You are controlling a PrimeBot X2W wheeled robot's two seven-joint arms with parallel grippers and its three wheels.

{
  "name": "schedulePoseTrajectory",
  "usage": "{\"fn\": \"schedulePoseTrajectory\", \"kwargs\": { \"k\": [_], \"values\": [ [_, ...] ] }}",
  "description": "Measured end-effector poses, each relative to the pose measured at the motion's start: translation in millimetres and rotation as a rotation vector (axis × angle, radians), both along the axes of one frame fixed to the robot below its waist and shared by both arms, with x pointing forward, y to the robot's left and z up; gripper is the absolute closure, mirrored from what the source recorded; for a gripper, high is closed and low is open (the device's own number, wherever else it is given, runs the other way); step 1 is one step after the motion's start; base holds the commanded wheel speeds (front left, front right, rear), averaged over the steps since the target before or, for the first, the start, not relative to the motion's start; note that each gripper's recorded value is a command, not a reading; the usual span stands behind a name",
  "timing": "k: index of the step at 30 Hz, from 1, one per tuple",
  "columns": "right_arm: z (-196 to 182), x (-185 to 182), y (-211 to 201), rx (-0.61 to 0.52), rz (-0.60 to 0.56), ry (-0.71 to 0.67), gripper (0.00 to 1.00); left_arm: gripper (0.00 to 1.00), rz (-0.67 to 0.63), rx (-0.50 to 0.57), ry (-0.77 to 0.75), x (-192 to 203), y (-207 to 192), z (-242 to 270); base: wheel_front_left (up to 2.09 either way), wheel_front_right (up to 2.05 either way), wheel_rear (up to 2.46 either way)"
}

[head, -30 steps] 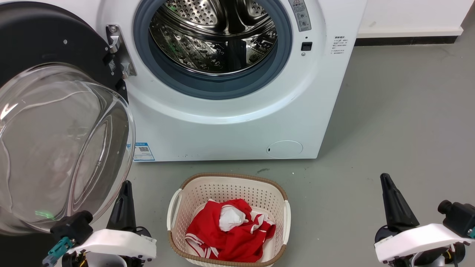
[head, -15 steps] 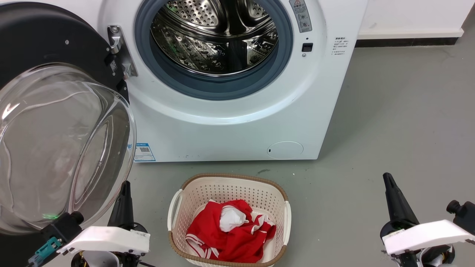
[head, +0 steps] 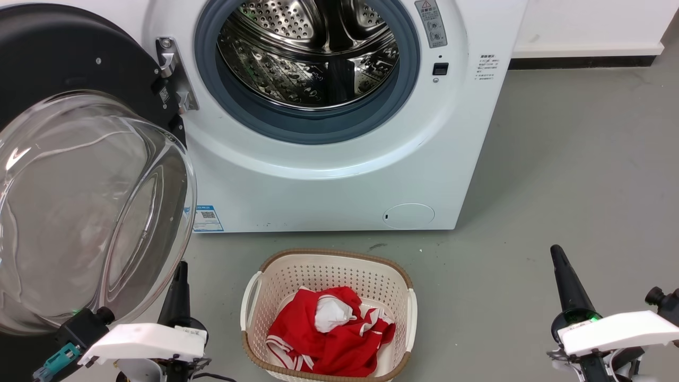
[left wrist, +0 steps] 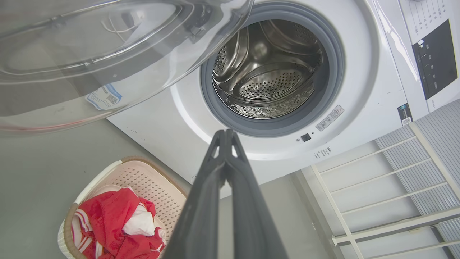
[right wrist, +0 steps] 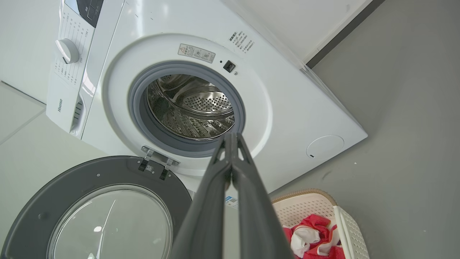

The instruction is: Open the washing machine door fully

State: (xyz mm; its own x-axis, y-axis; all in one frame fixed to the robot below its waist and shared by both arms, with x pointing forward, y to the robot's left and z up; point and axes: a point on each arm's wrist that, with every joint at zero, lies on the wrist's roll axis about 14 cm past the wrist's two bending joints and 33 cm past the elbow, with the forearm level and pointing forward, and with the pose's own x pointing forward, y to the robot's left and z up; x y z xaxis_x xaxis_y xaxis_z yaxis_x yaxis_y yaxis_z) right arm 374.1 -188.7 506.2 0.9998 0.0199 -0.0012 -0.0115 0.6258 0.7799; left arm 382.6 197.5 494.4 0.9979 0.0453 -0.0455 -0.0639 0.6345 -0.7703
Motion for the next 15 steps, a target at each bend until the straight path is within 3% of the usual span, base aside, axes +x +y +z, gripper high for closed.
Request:
{"fn": "schedulePoseTrajectory", "kwargs": {
  "k": [15],
  "values": [
    [-2.1, 3.3, -2.8, 0.173, -0.007, 0.014, 1.0, 1.0, -0.002, -0.177, -0.001, 2.0, 0.6, 0.7, 0.0, 0.0, 0.0]
  ]
}}
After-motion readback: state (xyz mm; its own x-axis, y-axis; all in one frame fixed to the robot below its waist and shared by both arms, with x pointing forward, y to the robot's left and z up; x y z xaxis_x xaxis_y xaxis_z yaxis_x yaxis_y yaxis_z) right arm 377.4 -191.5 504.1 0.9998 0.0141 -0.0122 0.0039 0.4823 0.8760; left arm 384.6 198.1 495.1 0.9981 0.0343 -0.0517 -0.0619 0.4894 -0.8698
